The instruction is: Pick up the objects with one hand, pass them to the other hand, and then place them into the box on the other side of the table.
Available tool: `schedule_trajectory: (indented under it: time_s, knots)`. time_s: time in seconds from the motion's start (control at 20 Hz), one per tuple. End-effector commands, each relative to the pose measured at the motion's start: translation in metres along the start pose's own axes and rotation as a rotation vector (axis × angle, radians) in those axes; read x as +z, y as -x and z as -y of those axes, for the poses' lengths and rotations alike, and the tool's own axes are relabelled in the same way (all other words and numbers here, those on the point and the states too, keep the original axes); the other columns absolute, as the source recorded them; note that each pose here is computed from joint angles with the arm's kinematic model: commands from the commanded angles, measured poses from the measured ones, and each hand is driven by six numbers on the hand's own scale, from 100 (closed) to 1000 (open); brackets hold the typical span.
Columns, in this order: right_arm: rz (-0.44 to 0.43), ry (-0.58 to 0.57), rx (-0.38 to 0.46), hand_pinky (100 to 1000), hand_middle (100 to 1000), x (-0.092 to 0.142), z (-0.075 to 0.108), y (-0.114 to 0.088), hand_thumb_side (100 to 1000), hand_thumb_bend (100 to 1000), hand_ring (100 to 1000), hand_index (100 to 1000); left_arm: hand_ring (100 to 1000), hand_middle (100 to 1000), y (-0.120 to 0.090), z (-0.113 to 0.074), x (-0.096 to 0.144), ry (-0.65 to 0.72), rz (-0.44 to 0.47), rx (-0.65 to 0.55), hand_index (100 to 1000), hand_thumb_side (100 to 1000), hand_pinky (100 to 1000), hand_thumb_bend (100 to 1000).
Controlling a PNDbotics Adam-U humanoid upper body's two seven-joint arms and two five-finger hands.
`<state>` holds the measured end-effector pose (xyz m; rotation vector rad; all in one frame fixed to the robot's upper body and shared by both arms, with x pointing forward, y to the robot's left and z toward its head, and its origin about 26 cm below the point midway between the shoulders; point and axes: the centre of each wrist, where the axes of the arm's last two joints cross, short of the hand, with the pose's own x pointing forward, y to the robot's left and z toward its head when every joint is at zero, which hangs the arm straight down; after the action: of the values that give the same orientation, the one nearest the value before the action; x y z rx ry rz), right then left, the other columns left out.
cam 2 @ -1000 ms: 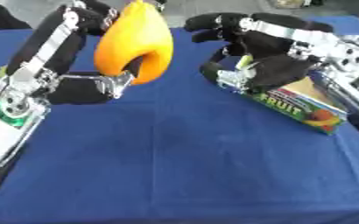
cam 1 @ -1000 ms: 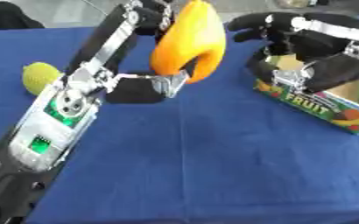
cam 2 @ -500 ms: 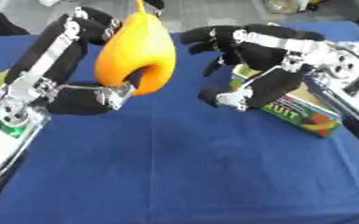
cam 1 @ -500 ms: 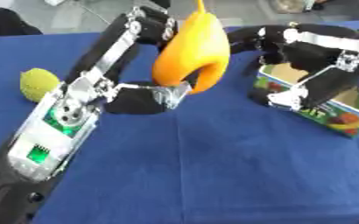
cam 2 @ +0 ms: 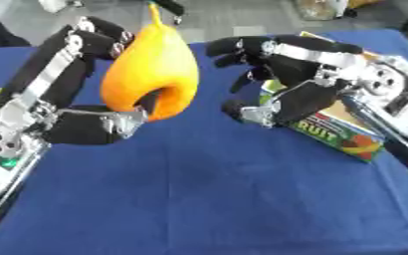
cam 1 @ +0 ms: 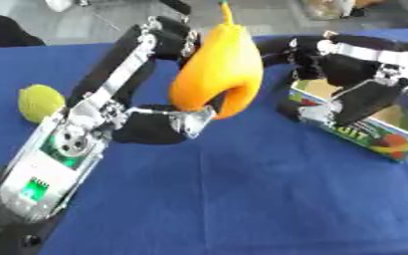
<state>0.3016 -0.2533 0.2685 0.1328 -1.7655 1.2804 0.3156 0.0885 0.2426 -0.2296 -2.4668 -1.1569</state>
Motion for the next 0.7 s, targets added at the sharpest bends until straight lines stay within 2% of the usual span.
schedule_trajectory:
  time_s: [0.05, 0.35, 0.7]
  knots:
    - [0.000, 0.026, 0.027, 779, 998, 0.005, 0.009, -0.009, 193, 266, 1000, 1000, 348, 318, -0.008, -0.006, -0.002, 0.012, 0.031, -0.013, 341, 100, 355, 100]
    - [0.005, 0.025, 0.010, 778, 1000, 0.002, 0.008, -0.011, 209, 254, 1000, 1000, 372, 318, -0.008, -0.006, -0.005, 0.017, 0.033, -0.014, 340, 100, 354, 100]
    - [0.010, 0.004, 0.001, 784, 1000, 0.001, 0.008, -0.012, 226, 260, 1000, 1000, 380, 319, 0.002, 0.000, -0.010, 0.035, 0.021, -0.019, 341, 100, 356, 100]
